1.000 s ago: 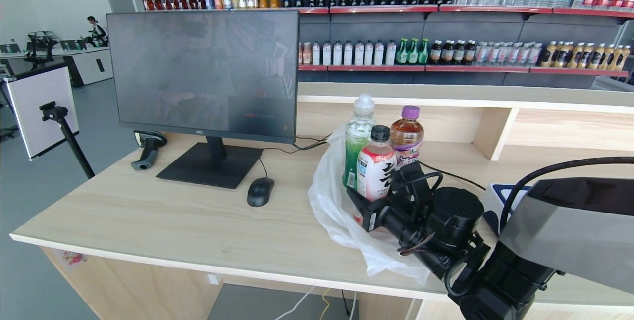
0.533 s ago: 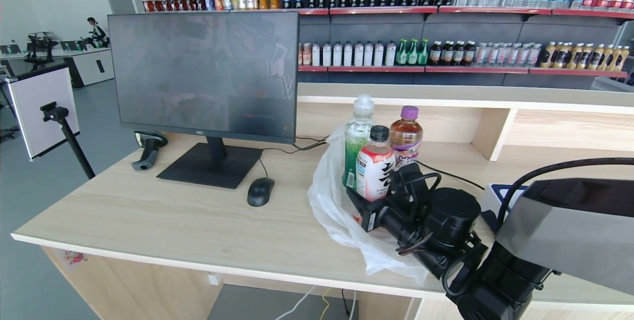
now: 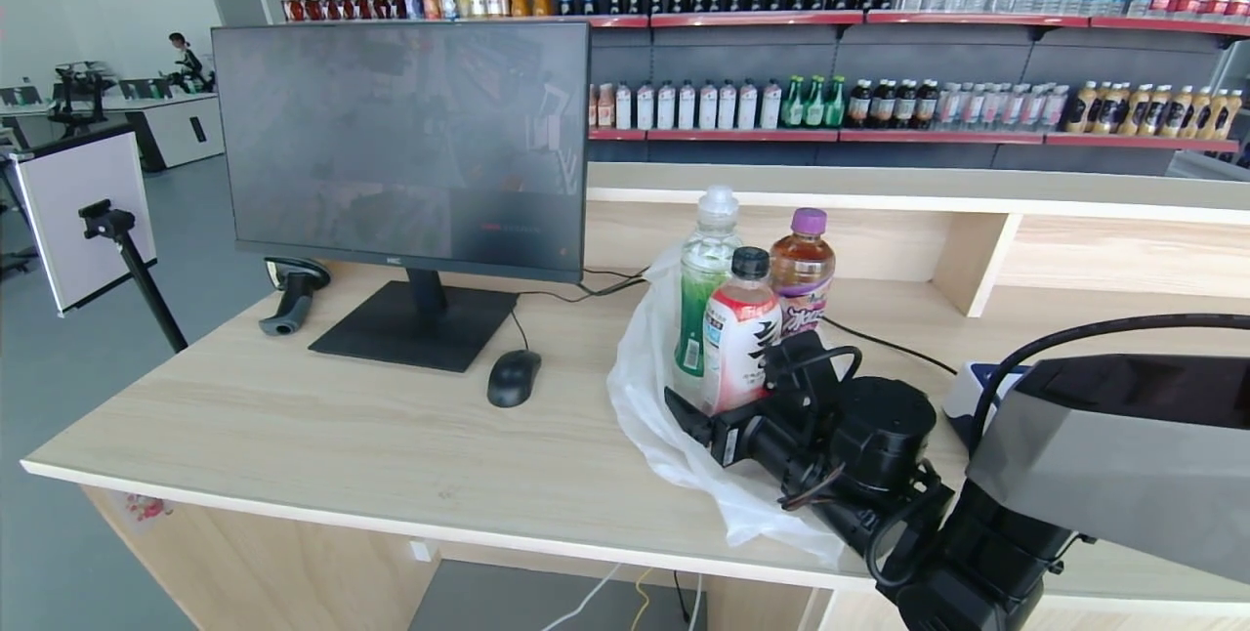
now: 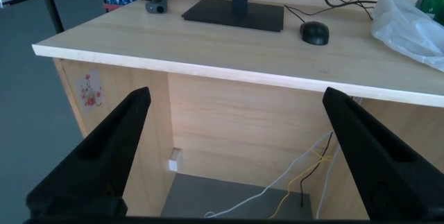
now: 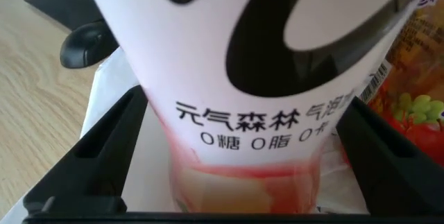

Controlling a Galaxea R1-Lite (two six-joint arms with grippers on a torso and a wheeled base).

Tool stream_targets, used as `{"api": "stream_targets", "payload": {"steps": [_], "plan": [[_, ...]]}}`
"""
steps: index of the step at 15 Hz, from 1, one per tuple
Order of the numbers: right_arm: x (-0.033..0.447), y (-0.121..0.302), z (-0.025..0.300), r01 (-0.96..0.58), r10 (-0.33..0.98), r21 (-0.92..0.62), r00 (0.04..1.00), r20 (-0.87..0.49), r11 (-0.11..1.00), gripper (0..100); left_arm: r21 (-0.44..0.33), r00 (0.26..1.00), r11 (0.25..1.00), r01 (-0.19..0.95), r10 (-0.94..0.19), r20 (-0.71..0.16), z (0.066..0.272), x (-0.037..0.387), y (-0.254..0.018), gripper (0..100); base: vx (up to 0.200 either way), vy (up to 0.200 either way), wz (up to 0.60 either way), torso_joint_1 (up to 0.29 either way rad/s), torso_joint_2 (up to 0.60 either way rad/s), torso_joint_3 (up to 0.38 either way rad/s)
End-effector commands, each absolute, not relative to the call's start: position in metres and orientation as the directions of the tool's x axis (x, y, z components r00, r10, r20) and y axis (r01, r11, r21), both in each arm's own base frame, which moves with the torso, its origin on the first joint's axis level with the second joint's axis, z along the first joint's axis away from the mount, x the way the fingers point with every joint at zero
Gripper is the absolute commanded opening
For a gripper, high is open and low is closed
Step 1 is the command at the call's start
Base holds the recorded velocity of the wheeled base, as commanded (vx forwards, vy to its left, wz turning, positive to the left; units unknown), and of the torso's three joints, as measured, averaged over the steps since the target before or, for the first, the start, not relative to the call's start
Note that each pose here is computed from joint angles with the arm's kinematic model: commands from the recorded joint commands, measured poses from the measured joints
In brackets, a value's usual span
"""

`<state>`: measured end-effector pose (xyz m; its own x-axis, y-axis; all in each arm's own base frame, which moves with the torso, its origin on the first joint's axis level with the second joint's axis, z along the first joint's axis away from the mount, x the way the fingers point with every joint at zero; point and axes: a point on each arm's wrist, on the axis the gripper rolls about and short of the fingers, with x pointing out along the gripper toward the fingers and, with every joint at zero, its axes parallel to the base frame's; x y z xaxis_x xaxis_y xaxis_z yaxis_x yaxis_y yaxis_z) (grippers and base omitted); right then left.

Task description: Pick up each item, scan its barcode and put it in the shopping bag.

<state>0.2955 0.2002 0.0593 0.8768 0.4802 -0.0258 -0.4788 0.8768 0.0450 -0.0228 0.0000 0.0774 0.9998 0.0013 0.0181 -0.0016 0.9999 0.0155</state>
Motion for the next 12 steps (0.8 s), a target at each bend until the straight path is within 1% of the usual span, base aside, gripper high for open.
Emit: {"api": "stream_targets", "payload": {"steps": [1, 6, 12], "plan": [[0.294, 0.199, 0.065, -0.479, 0.479, 0.051, 0.878, -0.008, 0.877, 100, 0.014, 1.0, 1.0, -0.002, 0.002, 0.018, 0.077, -0.023, 0.0, 100, 0.0, 0.0, 0.0, 0.0, 0.0, 0.0], [0.286, 0.194, 0.083, -0.48, 0.479, 0.06, 0.877, 0.031, 0.875, 100, 0.006, 1.0, 1.0, 0.0, 0.0, 0.014, 0.077, -0.023, 0.0, 100, 0.0, 0.0, 0.0, 0.0, 0.0, 0.0], [0.259, 0.174, 0.129, -0.485, 0.473, 0.076, 0.871, 0.134, 0.871, 100, 0.005, 1.0, 1.0, 0.0, 0.0, 0.009, 0.076, -0.023, 0.0, 100, 0.0, 0.0, 0.0, 0.0, 0.0, 0.0]]}}
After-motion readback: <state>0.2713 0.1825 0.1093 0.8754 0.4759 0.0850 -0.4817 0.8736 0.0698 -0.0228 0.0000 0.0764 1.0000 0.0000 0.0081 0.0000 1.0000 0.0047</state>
